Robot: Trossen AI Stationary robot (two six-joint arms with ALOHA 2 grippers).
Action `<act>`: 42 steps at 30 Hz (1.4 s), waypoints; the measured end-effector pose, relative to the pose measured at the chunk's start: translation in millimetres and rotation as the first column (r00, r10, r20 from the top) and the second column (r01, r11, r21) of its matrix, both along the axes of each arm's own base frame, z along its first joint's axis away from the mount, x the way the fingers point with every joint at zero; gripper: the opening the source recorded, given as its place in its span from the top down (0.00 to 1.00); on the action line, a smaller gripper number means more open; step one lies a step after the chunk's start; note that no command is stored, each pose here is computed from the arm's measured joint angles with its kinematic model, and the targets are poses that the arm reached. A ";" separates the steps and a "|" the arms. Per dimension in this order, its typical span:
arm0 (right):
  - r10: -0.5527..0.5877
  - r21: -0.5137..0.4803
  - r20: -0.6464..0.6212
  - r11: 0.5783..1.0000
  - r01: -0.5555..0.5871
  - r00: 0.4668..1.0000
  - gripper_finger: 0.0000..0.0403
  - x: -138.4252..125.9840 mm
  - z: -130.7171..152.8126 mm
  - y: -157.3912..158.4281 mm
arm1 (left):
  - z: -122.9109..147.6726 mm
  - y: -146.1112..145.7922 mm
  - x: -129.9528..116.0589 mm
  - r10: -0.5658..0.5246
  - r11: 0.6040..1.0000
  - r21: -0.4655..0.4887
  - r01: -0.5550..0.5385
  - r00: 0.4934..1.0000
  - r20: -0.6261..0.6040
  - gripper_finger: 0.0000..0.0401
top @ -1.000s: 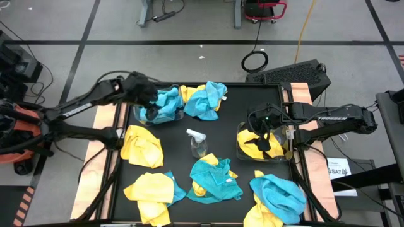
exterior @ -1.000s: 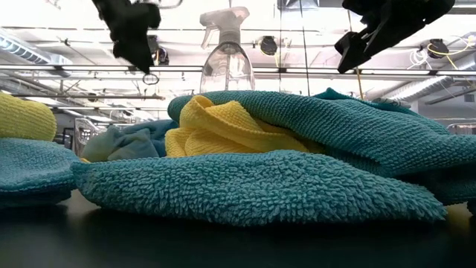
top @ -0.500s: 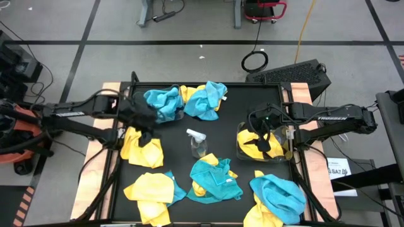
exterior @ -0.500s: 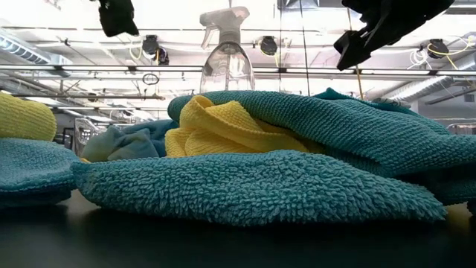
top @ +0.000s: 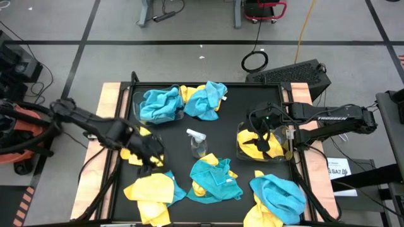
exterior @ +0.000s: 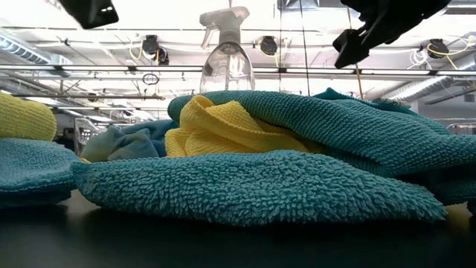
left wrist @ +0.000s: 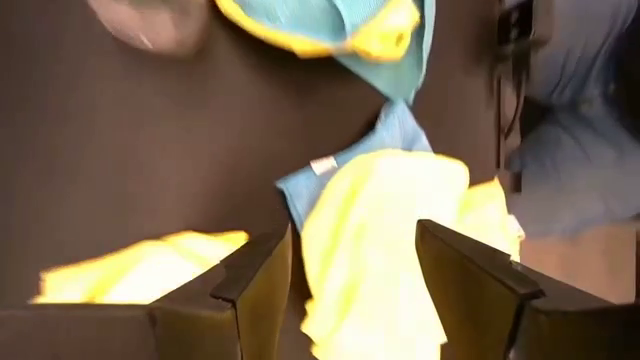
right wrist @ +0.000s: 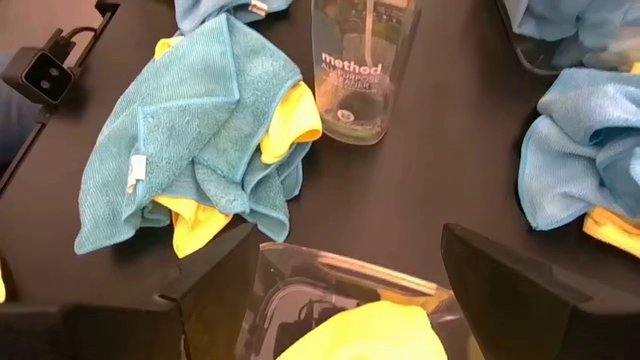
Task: Sort microfiber towel by color & place in baskets
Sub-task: Put the yellow microfiber towel into the bottom transparent bin
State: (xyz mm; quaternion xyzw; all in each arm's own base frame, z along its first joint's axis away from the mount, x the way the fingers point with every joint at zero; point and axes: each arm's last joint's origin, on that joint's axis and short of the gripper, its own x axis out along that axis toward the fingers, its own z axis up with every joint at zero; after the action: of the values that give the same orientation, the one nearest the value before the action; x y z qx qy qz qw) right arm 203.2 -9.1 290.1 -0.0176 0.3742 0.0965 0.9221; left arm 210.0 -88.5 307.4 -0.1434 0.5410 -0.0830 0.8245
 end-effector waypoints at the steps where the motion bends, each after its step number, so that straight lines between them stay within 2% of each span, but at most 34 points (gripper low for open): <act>1: 0.000 -0.001 0.004 1.000 0.000 1.000 0.24 0.2 0.2 0.0 | -4.4 -5.9 2.1 -0.002 1.000 0.000 0.002 1.000 -0.026 0.45; 9: 0.011 -0.011 0.004 1.000 -0.011 1.000 0.24 0.1 0.1 0.0 | -35.0 -47.7 7.4 -0.003 1.000 0.019 0.006 0.981 -0.192 0.45; 17: 0.021 -0.021 0.006 1.000 -0.021 1.000 0.24 0.1 0.1 0.0 | -61.4 -77.0 6.7 -0.003 0.996 0.084 0.028 0.957 -0.290 0.45; 21: 0.024 -0.025 0.013 0.999 -0.024 1.000 0.24 0.5 0.5 0.0 | -76.3 -81.3 3.4 0.016 0.982 0.183 0.055 0.930 -0.367 0.45; 25: 0.024 -0.024 0.013 0.999 -0.024 1.000 0.24 0.5 0.5 0.0 | -88.2 -86.2 3.7 0.021 0.969 0.232 0.081 0.913 -0.408 0.45; 30: 0.024 -0.024 0.012 0.999 -0.023 1.000 0.24 0.5 0.5 0.0 | -102.4 -87.8 4.2 0.029 0.962 0.258 0.091 0.904 -0.427 0.45; 34: 0.023 -0.024 0.012 0.999 -0.023 1.000 0.24 0.5 0.5 0.0 | -112.1 -89.0 4.8 0.014 0.971 0.223 0.085 0.914 -0.407 0.46; 38: 0.023 -0.024 0.012 0.999 -0.023 1.000 0.24 0.5 0.5 0.0 | -113.1 -89.3 4.7 0.010 0.973 0.215 0.085 0.914 -0.405 0.54; 42: 0.023 -0.027 0.012 0.999 -0.023 1.000 0.24 0.5 0.5 -0.1 | -113.1 -88.8 3.8 0.003 0.972 0.215 0.096 0.909 -0.416 0.73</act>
State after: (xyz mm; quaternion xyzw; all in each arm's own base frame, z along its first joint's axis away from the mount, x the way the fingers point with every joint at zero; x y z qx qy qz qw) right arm 203.7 -9.2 290.6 -0.0347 0.3694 0.1022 0.9230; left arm 213.8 -177.3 194.3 -0.0482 0.7125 -0.0071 0.7000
